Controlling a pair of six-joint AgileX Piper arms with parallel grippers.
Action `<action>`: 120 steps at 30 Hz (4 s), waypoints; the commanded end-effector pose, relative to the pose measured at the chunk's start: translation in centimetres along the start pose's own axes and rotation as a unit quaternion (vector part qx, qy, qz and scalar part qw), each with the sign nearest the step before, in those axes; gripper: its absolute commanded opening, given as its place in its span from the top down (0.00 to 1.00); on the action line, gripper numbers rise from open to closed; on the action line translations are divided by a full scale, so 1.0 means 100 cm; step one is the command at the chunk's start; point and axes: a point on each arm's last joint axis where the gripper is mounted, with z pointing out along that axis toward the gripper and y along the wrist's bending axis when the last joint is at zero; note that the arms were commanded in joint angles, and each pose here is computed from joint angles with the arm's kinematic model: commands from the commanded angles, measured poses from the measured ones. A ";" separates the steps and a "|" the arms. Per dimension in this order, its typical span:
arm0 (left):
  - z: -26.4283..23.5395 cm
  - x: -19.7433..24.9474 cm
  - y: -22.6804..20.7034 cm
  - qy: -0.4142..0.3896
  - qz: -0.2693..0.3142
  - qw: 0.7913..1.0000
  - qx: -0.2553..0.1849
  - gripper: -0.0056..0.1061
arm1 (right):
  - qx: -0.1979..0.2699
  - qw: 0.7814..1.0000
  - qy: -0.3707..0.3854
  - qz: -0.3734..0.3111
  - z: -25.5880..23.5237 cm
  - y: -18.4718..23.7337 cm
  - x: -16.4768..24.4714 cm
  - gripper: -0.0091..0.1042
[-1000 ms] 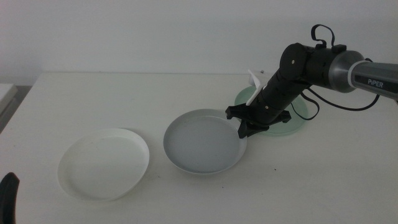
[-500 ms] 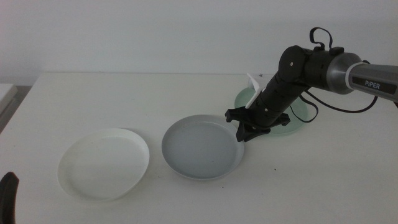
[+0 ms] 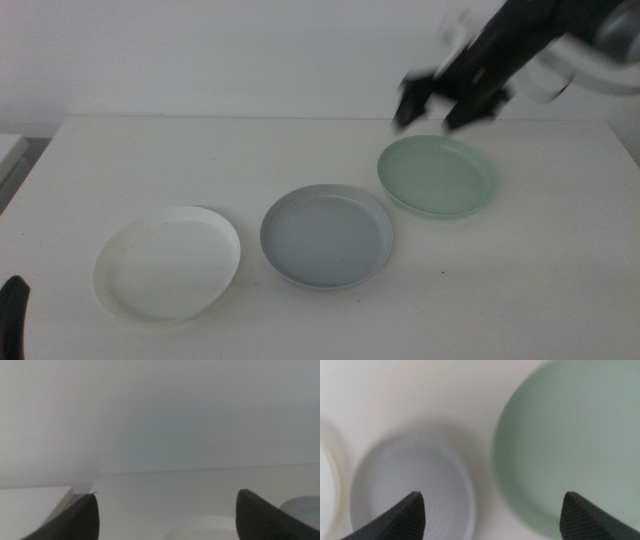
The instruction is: Stack the three bowls on top of each other.
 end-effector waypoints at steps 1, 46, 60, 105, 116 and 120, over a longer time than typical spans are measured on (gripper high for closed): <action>0.000 -0.002 0.000 -0.009 -0.002 1.000 -0.001 0.11 | 0.028 0.998 -0.054 0.013 -0.061 -0.018 -0.017 0.24; 0.000 -0.002 0.000 -0.011 -0.002 1.000 -0.001 0.11 | 0.149 0.978 0.082 0.123 0.073 -0.152 -0.003 0.93; 0.000 -0.002 0.000 -0.012 0.000 1.000 -0.001 0.11 | 0.052 0.998 -0.023 0.025 -0.047 -0.006 0.035 0.93; 0.000 -0.003 0.000 -0.015 -0.002 1.000 -0.001 0.11 | 0.012 0.998 0.047 0.036 0.068 0.037 0.053 0.39; 0.000 -0.002 0.000 -0.014 -0.001 1.000 -0.001 0.11 | -0.058 0.986 -0.118 -0.104 -0.151 0.038 0.042 0.10; 0.000 -0.003 0.000 -0.015 -0.001 1.000 -0.001 0.11 | -0.066 0.965 -0.216 -0.134 -0.225 0.036 0.101 0.10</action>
